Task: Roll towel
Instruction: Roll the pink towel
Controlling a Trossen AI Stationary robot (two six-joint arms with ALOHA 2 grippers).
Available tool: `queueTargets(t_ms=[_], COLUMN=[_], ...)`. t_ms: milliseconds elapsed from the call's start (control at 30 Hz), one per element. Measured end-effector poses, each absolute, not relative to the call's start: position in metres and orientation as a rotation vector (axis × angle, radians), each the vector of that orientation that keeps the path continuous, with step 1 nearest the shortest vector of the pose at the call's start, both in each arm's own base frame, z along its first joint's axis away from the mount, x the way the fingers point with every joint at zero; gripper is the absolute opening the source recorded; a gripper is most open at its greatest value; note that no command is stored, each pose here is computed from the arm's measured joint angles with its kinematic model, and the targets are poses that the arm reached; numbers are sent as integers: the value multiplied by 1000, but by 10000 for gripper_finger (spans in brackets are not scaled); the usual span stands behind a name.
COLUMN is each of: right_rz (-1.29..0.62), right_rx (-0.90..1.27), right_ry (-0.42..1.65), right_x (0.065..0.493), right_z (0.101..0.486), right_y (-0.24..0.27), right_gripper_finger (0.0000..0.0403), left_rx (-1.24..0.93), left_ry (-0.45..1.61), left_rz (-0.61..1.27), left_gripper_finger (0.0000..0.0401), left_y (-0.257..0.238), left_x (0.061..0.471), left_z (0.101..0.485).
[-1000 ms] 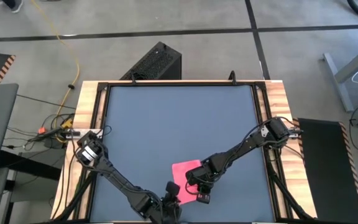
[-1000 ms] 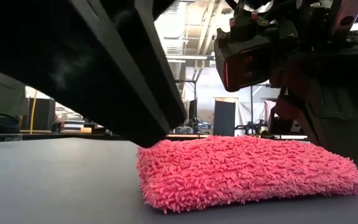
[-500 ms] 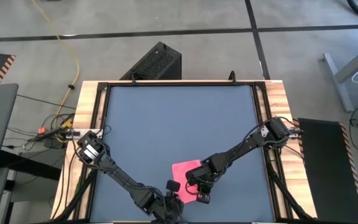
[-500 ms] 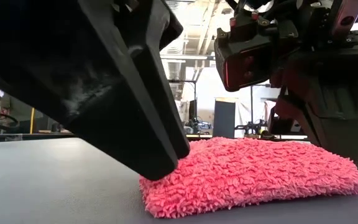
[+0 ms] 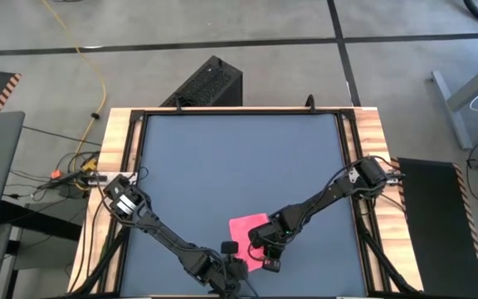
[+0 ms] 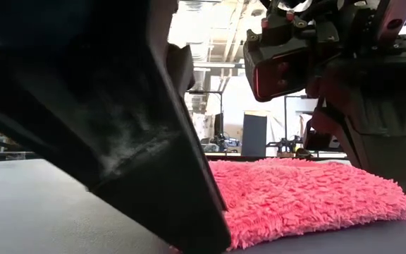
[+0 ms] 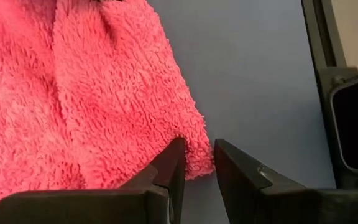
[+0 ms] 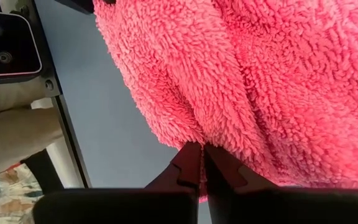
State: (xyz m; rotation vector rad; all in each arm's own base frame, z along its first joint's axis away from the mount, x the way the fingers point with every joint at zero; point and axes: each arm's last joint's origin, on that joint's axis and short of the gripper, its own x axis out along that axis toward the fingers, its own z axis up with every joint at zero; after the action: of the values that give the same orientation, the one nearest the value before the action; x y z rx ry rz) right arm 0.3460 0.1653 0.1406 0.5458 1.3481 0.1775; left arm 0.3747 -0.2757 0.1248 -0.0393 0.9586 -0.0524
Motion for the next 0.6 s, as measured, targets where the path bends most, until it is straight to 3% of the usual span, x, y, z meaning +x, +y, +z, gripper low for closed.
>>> queueTargets(t_ms=[233,467,600], right_rz=[175,173,173], right_rx=[544,541,541], right_ry=[1347,1345,1345], right_x=[346,346,346], right_z=[141,141,141], right_y=[165,166,166], right_gripper_finger=[35,35,35], left_rx=[-54,-137,-203], left_ry=[966,981,982], left_rz=[41,127,166], left_gripper_finger=[72,8,2], left_y=[-274,-271,-270], left_x=[373,372,372], left_z=[124,123,122])
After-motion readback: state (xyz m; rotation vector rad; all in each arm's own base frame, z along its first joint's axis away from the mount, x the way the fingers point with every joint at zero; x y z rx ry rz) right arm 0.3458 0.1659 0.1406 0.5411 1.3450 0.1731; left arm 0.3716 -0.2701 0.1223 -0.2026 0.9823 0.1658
